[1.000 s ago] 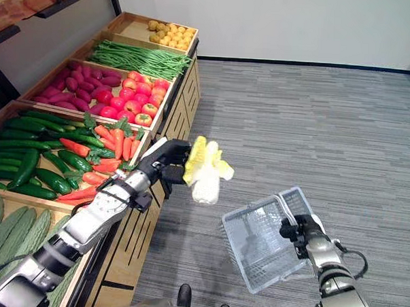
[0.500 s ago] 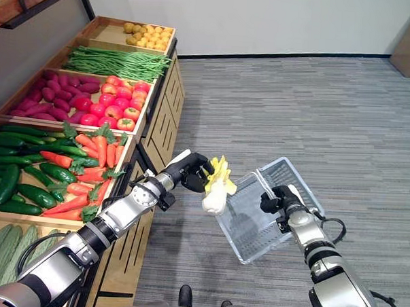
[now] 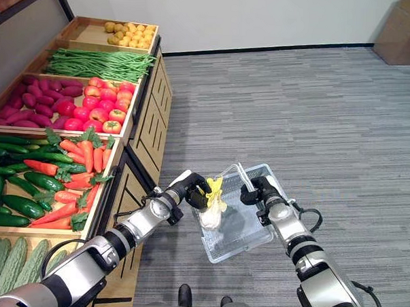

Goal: Get the vegetables into the basket

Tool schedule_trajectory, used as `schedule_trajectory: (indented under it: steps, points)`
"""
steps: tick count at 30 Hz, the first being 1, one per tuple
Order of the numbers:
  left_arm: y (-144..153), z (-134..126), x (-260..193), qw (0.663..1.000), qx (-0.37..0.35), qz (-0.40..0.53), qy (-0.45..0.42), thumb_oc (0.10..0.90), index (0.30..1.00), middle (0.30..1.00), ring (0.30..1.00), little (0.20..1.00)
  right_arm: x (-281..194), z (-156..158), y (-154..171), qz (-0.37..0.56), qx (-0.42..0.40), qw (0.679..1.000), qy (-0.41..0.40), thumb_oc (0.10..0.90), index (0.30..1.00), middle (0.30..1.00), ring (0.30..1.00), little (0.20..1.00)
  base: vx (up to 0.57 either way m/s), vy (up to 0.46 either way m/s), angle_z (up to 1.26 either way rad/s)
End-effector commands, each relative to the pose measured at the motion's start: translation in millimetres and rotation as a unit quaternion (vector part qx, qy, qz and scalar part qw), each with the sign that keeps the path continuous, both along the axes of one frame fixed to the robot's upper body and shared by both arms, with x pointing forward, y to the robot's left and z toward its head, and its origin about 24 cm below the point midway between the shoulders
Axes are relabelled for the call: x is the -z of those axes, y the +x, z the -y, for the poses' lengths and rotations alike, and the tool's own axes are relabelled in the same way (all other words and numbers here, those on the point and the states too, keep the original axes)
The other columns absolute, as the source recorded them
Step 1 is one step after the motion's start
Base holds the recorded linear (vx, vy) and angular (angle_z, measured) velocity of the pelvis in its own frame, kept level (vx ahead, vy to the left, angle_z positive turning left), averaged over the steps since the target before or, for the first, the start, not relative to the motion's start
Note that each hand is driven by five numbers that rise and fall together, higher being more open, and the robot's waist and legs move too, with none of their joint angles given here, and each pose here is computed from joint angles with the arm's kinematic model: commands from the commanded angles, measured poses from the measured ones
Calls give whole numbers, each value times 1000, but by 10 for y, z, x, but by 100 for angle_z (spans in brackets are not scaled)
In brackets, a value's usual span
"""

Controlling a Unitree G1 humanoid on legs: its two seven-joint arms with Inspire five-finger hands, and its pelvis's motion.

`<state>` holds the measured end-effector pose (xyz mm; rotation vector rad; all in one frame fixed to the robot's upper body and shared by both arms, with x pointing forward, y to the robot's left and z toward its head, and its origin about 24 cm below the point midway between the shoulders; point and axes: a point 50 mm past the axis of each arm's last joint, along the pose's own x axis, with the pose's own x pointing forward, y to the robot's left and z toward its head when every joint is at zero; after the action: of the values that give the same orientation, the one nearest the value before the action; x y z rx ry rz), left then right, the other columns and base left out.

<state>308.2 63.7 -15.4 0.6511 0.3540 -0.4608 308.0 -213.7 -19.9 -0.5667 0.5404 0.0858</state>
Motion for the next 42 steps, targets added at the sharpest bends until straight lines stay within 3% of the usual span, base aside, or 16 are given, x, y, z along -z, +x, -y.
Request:
schedule_trajectory:
  steps: [1, 2, 13, 18, 22, 26, 30, 42]
  points:
    - [337, 275, -479, 992, 38, 113, 36, 855, 937, 937, 937, 937, -839, -201, 536, 177, -27, 984, 6, 400, 300, 300, 300, 300, -6, -11, -4]
    - [332, 283, -454, 993, 34, 109, 39, 900, 1000, 1000, 1000, 1000, -838, -240, 547, 177, -28, 984, 7, 400, 300, 300, 300, 300, -11, -9, -4]
    - [300, 377, -454, 990, 54, 116, 52, 900, 1000, 1000, 1000, 1000, -824, -293, 559, 176, -30, 984, 3, 400, 300, 300, 300, 300, 0, 0, 0]
    - [290, 316, -448, 988, 66, 123, 64, 900, 1000, 1000, 1000, 1000, -681, -29, 435, 157, 8, 988, 2, 400, 300, 300, 300, 300, 0, 0, 0]
    - [240, 264, -479, 988, 83, 127, 39, 900, 1000, 1000, 1000, 1000, -509, 368, 234, 128, 63, 990, -11, 400, 300, 300, 300, 300, 4, -3, 2]
    - [60, -24, -216, 996, 53, 75, 7, 900, 1000, 1000, 1000, 1000, -261, 879, -146, 78, 136, 987, -39, 400, 300, 300, 300, 300, -6, -5, 2]
    - [-173, -347, 133, 1000, 6, 10, 9, 900, 1000, 1000, 1000, 1000, -12, 1133, -516, 36, 199, 979, -31, 400, 300, 300, 300, 300, 3, -19, 6]
    - [-921, -1062, 890, 978, -133, -153, 44, 900, 1000, 1000, 1000, 1000, 654, 1356, -1513, -109, 323, 940, -8, 400, 300, 300, 300, 300, 5, -18, 5]
